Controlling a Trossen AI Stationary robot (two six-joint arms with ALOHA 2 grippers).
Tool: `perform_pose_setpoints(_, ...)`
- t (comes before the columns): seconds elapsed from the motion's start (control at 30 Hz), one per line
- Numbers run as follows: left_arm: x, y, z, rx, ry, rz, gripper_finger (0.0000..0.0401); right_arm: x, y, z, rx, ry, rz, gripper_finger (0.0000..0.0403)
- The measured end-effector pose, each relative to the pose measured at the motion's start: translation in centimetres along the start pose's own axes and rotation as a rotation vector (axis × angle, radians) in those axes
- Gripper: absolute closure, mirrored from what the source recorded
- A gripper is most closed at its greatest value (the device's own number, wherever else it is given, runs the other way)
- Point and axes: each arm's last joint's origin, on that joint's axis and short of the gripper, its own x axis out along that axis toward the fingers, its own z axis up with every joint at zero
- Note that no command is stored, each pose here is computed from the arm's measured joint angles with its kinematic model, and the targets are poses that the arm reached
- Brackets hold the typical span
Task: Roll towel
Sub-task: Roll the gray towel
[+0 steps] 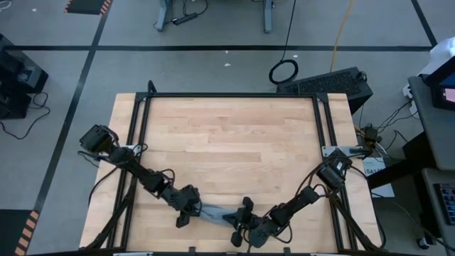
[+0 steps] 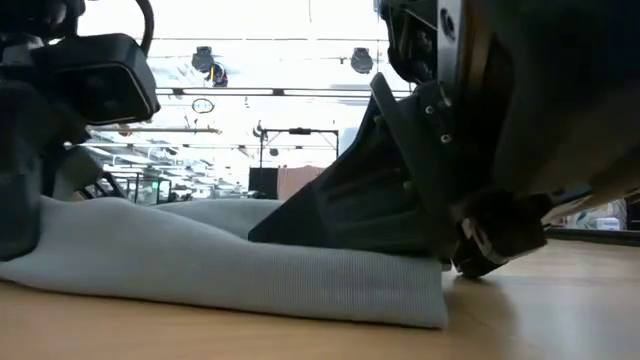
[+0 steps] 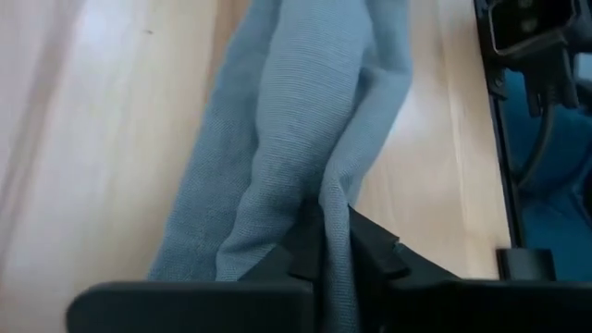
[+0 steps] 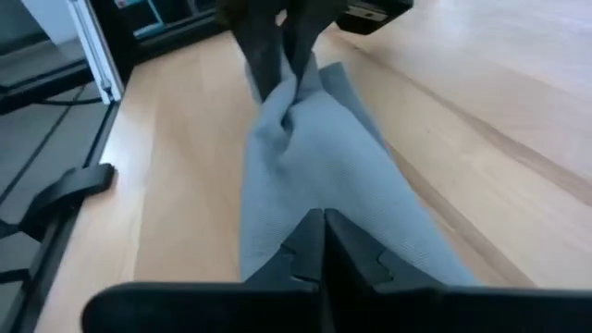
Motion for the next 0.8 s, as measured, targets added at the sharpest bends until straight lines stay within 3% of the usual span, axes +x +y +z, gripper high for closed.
perform_pose_setpoints(0.17, -0.1, -0.5, -0.4, 0.042, 0.028, -0.036, 0.0321, 0.0, -0.2, -0.2, -0.016, 0.019, -0.015, 0.0402)
perform_pose_setpoints(0.33, -1.6, -1.5, 0.1, 0.070, 0.066, -0.152, 0.0258, 0.0, -0.3, -0.3, -0.018, 0.024, -0.013, 0.0402)
perform_pose_setpoints(0.53, -4.8, -3.2, 1.7, 0.204, -0.078, -0.221, 0.0206, 0.1, -0.3, -0.2, -0.031, 0.016, -0.002, 0.0403)
perform_pose_setpoints(0.63, -5.8, -4.3, 2.2, 0.266, -0.246, -0.177, 0.0199, 0.2, -0.3, -0.2, -0.029, 0.017, -0.002, 0.0403)
perform_pose_setpoints(0.8, -4.4, -5.2, 0.8, 0.345, -0.432, 0.034, 0.0199, 0.5, -0.5, 0.1, -0.020, 0.024, 0.002, 0.0403)
